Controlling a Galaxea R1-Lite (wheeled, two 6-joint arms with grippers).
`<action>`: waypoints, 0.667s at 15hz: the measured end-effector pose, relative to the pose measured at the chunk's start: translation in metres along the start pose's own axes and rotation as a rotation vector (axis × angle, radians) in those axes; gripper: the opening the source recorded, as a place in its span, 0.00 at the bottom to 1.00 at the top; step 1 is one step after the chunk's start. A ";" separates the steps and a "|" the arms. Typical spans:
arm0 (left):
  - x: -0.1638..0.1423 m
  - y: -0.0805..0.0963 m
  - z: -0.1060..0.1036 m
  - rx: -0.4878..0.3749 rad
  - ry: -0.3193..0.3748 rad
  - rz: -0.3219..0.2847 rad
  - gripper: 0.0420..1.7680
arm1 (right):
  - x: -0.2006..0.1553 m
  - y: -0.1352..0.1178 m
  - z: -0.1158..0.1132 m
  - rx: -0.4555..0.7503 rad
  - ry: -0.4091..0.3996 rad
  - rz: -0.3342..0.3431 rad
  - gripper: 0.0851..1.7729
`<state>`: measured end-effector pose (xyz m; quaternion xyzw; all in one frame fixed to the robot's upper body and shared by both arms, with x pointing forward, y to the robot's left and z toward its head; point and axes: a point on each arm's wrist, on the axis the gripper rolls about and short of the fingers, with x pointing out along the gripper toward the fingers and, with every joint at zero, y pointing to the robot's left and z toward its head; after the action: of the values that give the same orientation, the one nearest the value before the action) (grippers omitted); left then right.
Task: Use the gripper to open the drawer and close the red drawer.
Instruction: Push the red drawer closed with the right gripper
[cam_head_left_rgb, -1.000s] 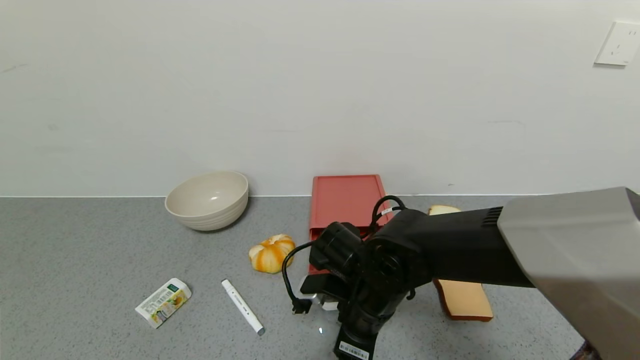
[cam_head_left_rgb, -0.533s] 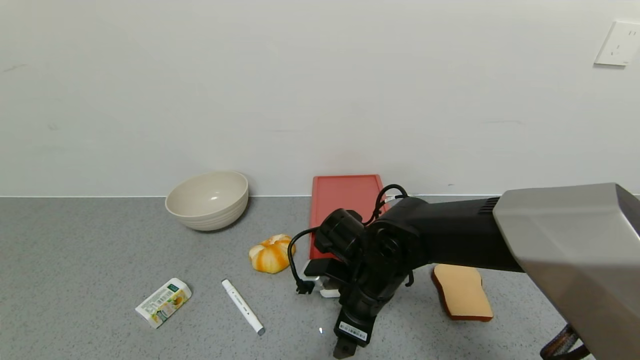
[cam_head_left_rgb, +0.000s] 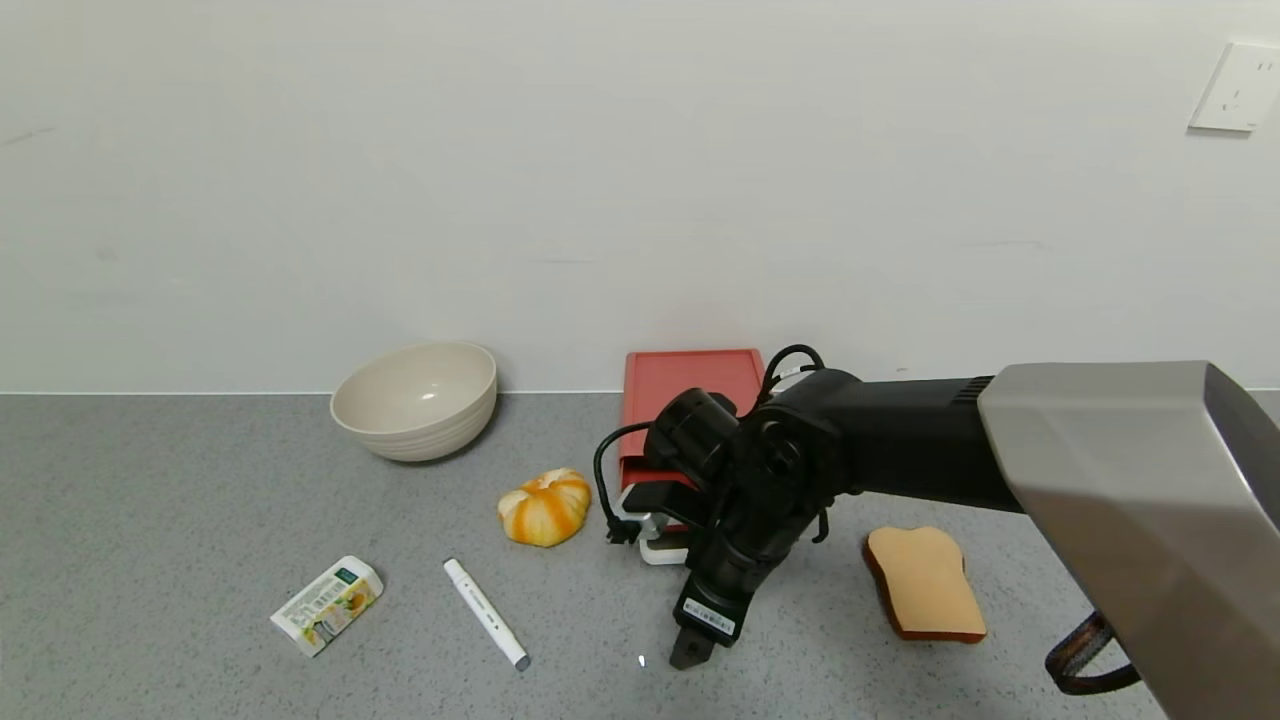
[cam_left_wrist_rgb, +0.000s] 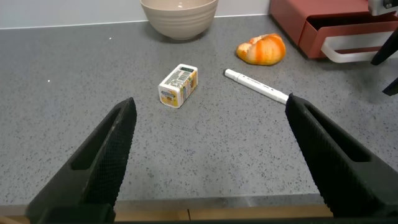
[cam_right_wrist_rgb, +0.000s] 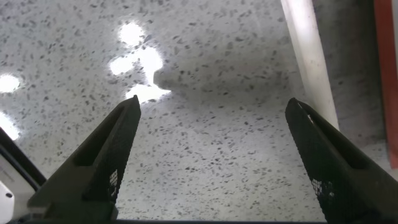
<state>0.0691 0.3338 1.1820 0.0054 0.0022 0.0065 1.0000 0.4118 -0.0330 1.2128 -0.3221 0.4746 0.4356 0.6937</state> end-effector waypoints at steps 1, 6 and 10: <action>0.000 0.000 0.000 0.000 0.000 0.000 0.98 | 0.001 -0.003 0.000 0.005 -0.004 -0.003 0.96; 0.000 0.000 0.000 0.000 0.000 0.000 0.98 | 0.004 -0.015 0.000 0.016 -0.024 -0.021 0.96; 0.000 0.000 0.000 0.000 0.000 0.000 0.98 | 0.006 -0.024 0.002 0.028 -0.067 -0.045 0.96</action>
<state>0.0691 0.3338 1.1820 0.0054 0.0020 0.0065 1.0000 0.4358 -0.0393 1.2086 -0.3083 0.4500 0.4235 0.7233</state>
